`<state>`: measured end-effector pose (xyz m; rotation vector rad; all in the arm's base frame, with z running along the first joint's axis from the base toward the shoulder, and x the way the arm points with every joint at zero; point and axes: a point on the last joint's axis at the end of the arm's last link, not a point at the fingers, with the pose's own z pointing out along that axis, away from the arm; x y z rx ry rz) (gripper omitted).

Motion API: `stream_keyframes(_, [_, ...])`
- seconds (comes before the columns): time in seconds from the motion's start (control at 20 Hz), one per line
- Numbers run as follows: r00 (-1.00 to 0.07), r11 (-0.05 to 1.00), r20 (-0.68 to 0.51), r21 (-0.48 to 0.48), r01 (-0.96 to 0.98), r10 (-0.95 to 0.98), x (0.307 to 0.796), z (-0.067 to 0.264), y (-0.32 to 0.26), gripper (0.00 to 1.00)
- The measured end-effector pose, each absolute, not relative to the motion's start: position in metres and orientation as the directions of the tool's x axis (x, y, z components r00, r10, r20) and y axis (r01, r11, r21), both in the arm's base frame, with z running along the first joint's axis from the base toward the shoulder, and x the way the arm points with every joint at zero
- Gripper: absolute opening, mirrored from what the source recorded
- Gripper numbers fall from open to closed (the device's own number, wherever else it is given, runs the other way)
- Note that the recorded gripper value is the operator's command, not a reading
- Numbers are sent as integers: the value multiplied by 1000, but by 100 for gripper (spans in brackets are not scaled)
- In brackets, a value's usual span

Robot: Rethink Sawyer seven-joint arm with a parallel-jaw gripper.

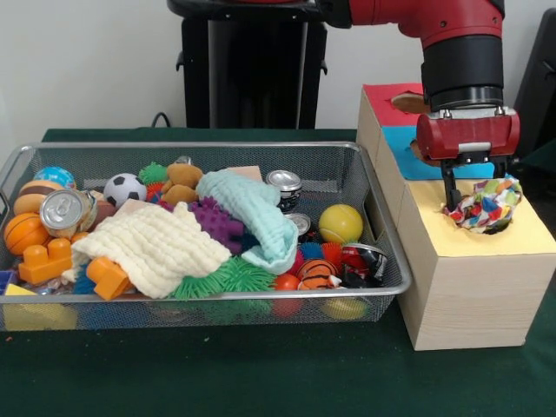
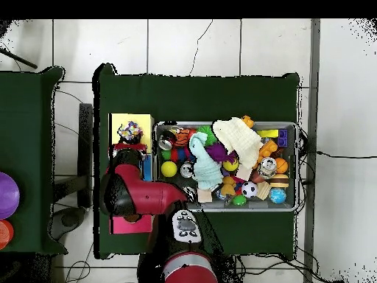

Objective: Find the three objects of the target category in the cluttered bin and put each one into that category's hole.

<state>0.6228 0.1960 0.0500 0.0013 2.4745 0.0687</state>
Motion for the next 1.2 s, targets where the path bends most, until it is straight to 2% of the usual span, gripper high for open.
stream_keyframes(0.15, [-785, 999, -619, 49, -19, 15, 623, 50, 196, 100])
stream_keyframes(0.2, [-787, 999, -617, 48, -19, 15, 622, 49, 196, 0])
stream_keyframes(1.2, [-775, 999, -632, 28, -44, -17, 617, 38, 185, 0])
